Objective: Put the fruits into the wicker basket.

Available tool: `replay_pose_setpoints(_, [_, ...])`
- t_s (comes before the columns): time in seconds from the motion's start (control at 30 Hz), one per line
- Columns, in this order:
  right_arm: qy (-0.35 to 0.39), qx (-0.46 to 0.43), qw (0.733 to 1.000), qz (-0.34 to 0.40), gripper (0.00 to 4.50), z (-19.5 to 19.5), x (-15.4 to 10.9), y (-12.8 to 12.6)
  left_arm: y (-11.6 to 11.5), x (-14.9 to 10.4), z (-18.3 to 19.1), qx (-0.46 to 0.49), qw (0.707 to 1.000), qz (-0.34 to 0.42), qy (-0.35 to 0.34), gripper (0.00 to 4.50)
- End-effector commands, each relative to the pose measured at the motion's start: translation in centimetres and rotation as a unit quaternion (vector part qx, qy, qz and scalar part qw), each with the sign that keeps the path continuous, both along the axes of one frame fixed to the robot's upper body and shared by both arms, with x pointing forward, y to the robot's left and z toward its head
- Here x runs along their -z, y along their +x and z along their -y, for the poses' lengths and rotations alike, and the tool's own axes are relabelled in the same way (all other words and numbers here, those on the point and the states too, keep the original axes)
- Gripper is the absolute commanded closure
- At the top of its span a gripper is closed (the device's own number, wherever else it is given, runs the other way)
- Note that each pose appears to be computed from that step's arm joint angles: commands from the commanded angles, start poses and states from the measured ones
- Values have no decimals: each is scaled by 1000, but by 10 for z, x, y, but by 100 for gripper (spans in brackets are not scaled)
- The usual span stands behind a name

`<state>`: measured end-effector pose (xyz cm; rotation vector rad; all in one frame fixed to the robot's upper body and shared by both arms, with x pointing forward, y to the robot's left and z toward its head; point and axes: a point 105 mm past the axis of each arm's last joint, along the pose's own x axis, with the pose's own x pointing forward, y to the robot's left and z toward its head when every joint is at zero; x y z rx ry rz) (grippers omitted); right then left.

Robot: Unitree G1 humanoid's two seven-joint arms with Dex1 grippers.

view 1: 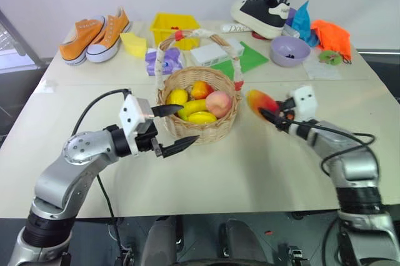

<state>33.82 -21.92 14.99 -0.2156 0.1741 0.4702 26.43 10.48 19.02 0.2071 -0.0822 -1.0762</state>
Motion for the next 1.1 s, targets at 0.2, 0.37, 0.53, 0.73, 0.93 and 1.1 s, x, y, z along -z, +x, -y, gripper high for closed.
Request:
replay_pose_setpoints(0.2, [23,-283,958,28,244,-58,-73,-89,12,-8,-30,-41,999,29,4,0])
replay_pose_setpoints(0.37, [16,-313,945,92,244,-130,-87,-75,15,-10,-54,-75,997,34,1,0])
replay_pose_setpoints(0.53, [8,-251,963,100,244,-163,-87,-33,13,-6,-61,-89,996,29,10,0])
replay_pose_setpoints(0.73, [-20,-263,953,149,8,-169,-91,-34,9,-6,-57,-96,995,33,7,0])
replay_pose_setpoints(0.93, [-16,-298,946,128,8,-130,-85,-66,4,-11,-44,-78,996,41,-7,0])
replay_pose_setpoints(1.1, [21,-221,967,129,8,-89,-92,-62,0,-18,-19,-36,998,49,-32,0])
